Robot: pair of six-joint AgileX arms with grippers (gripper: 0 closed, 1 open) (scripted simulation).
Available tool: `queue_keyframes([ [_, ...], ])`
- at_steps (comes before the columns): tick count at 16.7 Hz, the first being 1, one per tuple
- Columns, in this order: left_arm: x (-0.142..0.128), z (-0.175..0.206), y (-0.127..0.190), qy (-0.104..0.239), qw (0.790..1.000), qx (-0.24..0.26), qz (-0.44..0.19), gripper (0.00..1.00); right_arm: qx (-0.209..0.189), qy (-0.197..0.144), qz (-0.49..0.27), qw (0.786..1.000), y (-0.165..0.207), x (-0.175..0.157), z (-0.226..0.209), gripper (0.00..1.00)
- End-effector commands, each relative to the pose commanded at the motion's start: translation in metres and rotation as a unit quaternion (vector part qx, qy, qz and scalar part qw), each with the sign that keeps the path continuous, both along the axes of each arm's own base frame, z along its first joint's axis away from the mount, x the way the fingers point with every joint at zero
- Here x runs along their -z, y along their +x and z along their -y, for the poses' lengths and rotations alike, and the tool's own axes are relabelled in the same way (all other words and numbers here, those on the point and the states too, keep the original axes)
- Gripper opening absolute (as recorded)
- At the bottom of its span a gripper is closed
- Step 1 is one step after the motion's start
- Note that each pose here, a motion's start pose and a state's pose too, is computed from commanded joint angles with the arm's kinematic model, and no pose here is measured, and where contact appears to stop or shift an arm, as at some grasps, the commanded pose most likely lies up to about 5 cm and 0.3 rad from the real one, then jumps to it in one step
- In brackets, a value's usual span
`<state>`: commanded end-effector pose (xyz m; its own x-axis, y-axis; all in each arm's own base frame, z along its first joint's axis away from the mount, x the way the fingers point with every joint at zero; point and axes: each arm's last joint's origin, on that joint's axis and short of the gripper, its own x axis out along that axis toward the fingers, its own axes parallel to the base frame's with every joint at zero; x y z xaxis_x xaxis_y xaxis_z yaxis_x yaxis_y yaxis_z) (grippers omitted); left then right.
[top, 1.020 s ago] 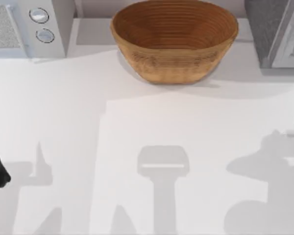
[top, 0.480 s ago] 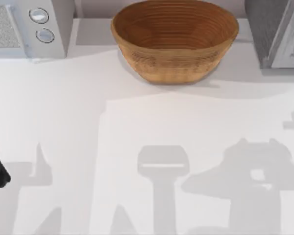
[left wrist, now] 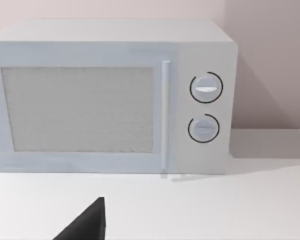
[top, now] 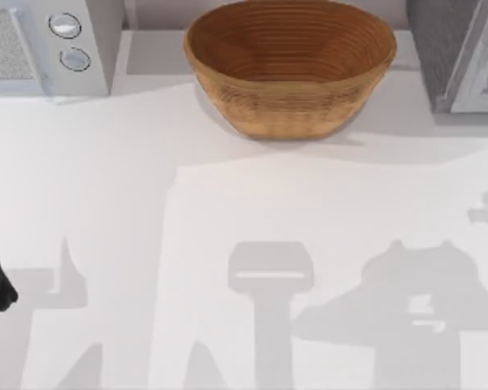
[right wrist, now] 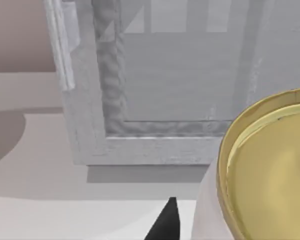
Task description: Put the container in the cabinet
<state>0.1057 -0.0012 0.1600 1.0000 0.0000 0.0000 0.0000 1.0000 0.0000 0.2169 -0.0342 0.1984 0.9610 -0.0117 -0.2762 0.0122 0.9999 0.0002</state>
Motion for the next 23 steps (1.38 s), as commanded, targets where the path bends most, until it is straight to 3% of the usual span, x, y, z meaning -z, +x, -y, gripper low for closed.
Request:
queue_keyframes([
  [6, 0.0, 0.0, 0.0, 0.0, 1.0, 0.0, 0.0, 1.0, -0.003, -0.005, 0.053, 0.999, -0.057, -0.002, -0.019, 0.0],
  [11, 0.0, 0.0, 0.0, 0.0, 1.0, 0.0, 0.0, 1.0, -0.004, -0.005, 0.11, 0.994, -0.098, 0.018, -0.029, 0.0],
  [16, 0.0, 0.0, 0.0, 0.0, 1.0, 0.0, 0.0, 1.0, -0.006, -0.001, 0.138, 0.99, -0.111, 0.037, -0.033, 0.0],
  [23, 0.0, 0.0, 0.0, 0.0, 1.0, 0.0, 0.0, 1.0, -0.005, 0.0, 0.138, 0.99, -0.111, 0.035, -0.033, 0.0],
])
